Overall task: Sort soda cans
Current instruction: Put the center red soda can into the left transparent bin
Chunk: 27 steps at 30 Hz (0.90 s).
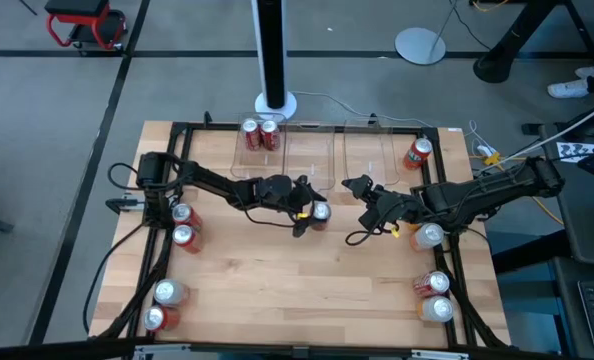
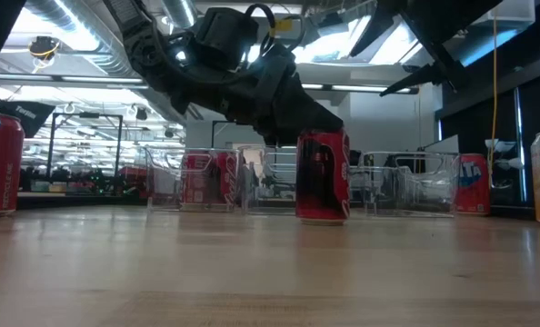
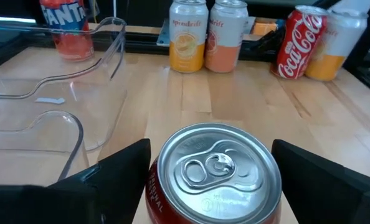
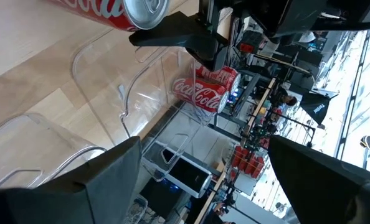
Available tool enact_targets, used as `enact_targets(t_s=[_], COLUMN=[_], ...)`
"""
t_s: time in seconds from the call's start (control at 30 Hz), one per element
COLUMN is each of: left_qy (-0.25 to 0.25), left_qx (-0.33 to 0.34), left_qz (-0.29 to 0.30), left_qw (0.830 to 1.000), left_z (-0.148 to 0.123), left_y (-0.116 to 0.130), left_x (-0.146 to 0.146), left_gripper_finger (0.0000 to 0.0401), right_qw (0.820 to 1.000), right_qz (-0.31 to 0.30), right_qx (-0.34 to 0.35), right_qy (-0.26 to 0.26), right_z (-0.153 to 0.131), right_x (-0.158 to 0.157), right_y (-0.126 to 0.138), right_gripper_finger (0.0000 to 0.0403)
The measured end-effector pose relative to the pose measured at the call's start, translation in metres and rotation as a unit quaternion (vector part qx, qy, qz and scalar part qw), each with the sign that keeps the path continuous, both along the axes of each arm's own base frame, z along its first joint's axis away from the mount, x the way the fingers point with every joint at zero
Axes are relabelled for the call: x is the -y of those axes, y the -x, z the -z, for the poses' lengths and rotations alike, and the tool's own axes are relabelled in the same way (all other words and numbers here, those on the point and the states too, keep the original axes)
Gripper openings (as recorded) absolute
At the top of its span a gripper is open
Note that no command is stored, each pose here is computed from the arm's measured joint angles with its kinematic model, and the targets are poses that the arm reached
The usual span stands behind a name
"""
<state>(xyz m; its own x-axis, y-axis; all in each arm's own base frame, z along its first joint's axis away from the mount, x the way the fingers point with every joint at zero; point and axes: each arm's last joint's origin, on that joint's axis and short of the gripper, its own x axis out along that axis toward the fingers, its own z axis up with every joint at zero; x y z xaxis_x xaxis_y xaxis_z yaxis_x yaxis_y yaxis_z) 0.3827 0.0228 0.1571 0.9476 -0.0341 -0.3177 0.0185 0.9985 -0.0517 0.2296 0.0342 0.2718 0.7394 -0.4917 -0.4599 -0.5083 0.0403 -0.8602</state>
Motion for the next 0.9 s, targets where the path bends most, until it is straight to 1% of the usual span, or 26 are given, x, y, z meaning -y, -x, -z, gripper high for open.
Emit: enact_targets(t_s=[0.1,0.23,0.63,0.9], left_qy=[-0.016,-0.004,-0.016,-0.013], left_qx=[0.007,0.018,0.016,0.013], left_qz=[0.008,0.005,0.012,0.011], left_qw=[1.0,1.0,1.0,1.0], left_z=[-0.0009,-0.0029,-0.0027,-0.0023], left_y=[-0.0005,-0.0012,-0.0012,-0.0011], left_x=[0.001,0.001,0.0012,0.0013], left_gripper_finger=[0.0321,0.0321,0.0322,0.0323], right_qw=[1.0,1.0,1.0,1.0], right_qz=[0.0,0.0,0.0,0.001], right_qx=[0.0,0.0,0.0,0.001], right_qy=[0.0,0.0,0.0,-0.002], right_z=[0.0,0.0,0.0001,0.0001], right_x=[0.0,0.0001,0.0001,0.0], right_y=[0.0,0.0,0.0,0.0], right_gripper_finger=[0.0349,0.0349,0.0349,0.0349])
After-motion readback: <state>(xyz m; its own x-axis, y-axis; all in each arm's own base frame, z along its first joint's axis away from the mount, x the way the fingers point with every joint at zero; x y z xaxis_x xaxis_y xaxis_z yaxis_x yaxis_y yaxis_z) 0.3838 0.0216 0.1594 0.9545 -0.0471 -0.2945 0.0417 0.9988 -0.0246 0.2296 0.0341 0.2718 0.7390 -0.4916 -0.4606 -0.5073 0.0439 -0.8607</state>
